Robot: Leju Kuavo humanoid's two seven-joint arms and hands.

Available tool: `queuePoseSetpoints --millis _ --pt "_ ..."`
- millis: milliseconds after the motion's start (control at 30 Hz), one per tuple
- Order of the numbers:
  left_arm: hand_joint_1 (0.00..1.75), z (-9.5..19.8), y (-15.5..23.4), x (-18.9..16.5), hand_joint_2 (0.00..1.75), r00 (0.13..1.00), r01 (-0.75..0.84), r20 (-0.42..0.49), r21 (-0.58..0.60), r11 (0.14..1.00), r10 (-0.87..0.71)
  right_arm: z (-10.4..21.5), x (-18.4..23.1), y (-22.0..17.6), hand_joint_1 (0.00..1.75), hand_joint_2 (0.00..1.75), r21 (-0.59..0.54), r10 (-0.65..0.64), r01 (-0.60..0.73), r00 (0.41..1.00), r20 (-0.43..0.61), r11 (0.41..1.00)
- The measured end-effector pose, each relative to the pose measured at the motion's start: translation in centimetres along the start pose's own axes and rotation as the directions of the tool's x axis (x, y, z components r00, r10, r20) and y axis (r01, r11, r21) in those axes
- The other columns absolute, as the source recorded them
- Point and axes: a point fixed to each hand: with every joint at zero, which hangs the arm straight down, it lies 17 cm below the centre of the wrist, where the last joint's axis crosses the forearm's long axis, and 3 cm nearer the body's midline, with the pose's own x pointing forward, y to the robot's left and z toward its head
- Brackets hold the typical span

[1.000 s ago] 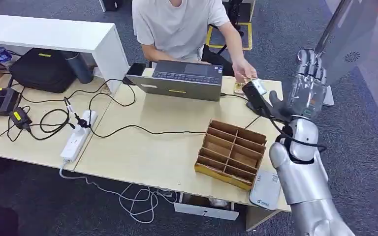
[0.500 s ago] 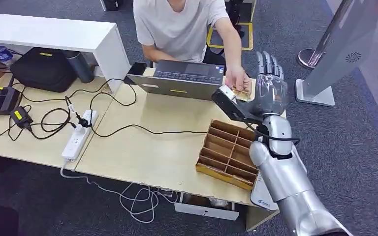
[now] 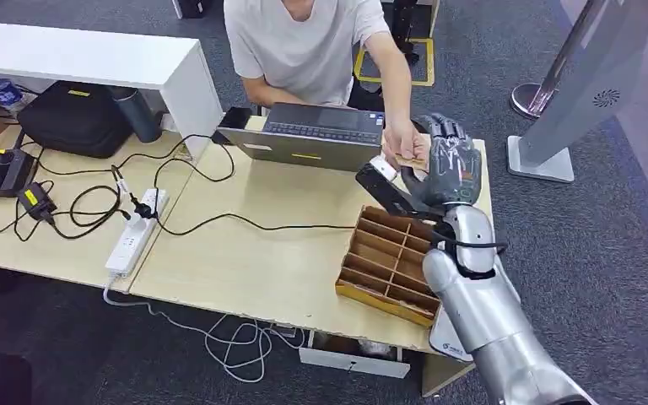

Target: Pass the card to the sensor for recognition and then transmit it.

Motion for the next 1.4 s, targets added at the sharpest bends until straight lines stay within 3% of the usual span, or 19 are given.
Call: queuePoseSetpoints --millis 233,467,667,1000,1400 --pt "0.0 0.0 0.0 0.2 1.75 1.0 0.0 0.014 0.001 1.0 0.0 0.2 0.2 0.1 1.75 1.75 0.002 -0.002 0.002 1.0 0.005 1.0" --pt "0.0 0.3 0.6 3.8 1.75 0.976 0.004 0.215 0.035 0.999 -0.012 -0.1 0.7 -0.6 1.75 1.75 -0.005 -0.022 0.022 1.0 0.011 1.0" --pt "0.0 0.4 -1.4 2.9 1.75 0.989 -0.043 0.137 -0.077 0.996 0.053 -0.8 1.4 -1.5 1.75 1.75 -0.021 -0.045 0.046 0.998 0.034 0.999" --pt "0.0 0.3 -1.0 3.0 1.75 0.988 -0.068 0.136 -0.057 0.996 0.075 -1.1 0.4 -2.1 1.75 1.75 -0.044 -0.044 0.046 0.998 0.049 0.998" --pt "0.0 0.2 -0.3 3.4 1.75 0.983 -0.099 0.155 -0.03 0.995 0.103 1.5 -5.7 -3.5 1.75 1.75 -0.067 -0.218 0.216 0.976 -0.026 0.974"
